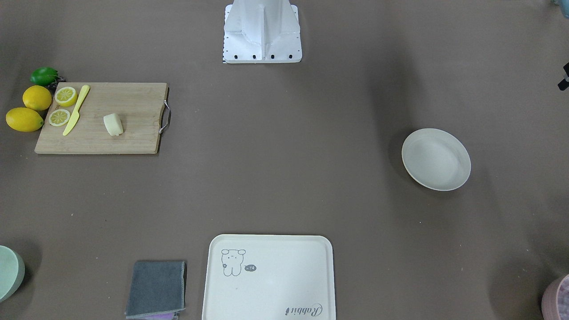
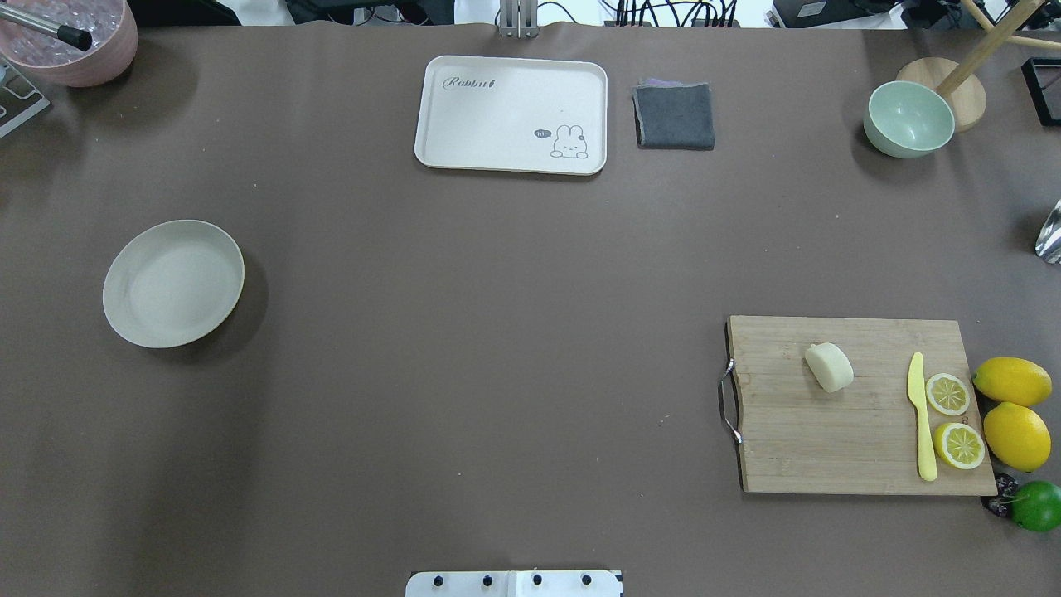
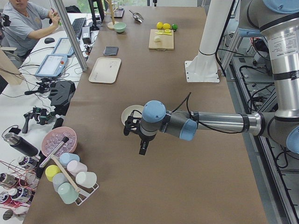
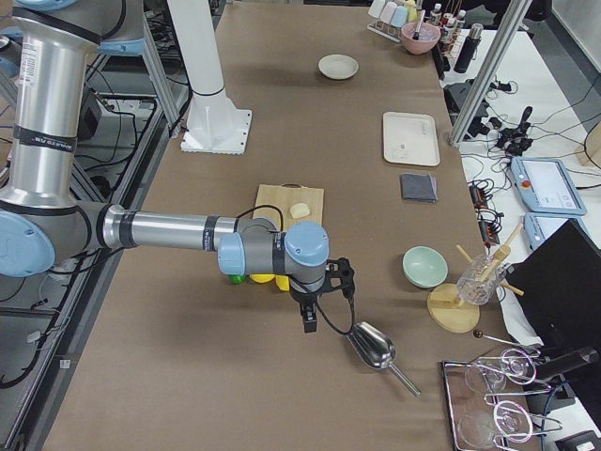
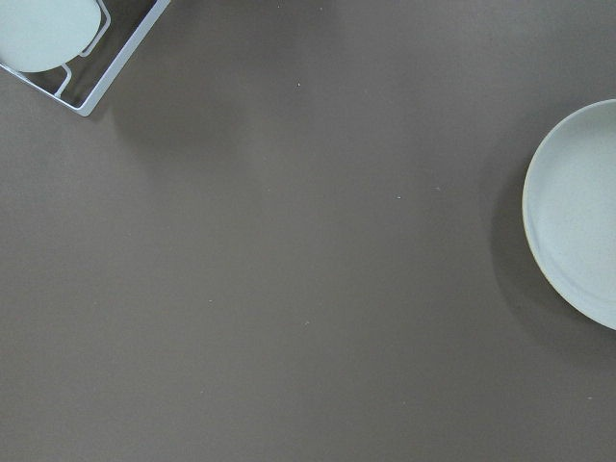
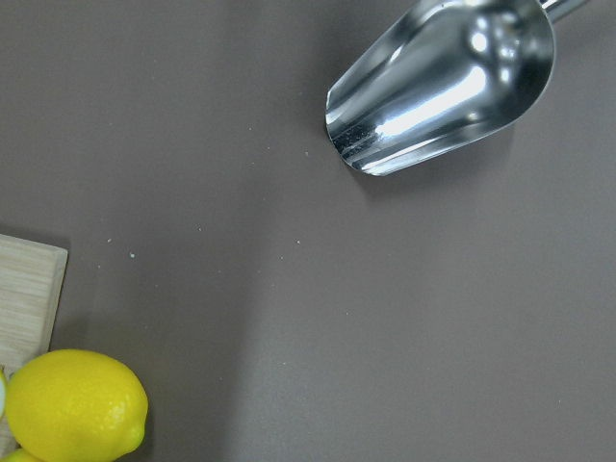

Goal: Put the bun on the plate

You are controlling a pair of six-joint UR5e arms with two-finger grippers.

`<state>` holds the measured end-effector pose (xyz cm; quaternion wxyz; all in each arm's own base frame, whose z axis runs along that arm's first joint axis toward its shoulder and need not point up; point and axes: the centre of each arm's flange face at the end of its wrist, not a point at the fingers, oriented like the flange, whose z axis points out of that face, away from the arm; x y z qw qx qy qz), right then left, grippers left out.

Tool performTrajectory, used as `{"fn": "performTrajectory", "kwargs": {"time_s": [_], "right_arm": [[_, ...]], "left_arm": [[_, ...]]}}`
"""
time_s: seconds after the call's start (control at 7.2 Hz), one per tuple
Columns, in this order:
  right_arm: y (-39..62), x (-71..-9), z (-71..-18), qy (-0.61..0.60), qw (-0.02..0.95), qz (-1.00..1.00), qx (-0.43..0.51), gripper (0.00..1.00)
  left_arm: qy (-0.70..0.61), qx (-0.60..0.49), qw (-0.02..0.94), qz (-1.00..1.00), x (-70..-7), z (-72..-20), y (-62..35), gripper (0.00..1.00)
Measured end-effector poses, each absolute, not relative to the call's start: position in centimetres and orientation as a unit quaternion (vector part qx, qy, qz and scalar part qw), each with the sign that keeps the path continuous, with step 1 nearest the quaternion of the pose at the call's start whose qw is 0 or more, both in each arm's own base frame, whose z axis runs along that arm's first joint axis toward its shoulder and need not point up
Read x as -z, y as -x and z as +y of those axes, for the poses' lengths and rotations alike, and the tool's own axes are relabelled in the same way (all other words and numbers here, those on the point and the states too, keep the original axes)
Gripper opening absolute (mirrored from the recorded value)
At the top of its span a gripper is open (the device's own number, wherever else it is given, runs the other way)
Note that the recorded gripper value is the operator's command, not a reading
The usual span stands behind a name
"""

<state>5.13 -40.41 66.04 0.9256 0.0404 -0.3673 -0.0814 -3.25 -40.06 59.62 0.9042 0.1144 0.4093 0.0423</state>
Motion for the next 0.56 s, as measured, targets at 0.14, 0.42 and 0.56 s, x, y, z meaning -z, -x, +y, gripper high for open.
{"fn": "performTrajectory", "kwargs": {"time_s": [0.14, 0.42, 0.56], "right_arm": [[-5.12, -66.09, -40.32, -0.040, 0.926, -0.368, 0.081, 1.00], [-5.11, -66.16, -40.35, -0.039, 0.926, -0.368, 0.081, 1.00], [-5.10, -66.12, -40.42, -0.040, 0.926, -0.368, 0.081, 1.00]], "left_arm": [[-0.114, -0.043, 0.904, 0.410, -59.61, -40.08, 3.18, 0.97], [-0.115, -0.044, 0.903, 0.411, -59.40, -40.08, 3.16, 0.97], [-0.117, -0.044, 0.903, 0.411, -59.22, -40.09, 3.16, 0.97]]}}
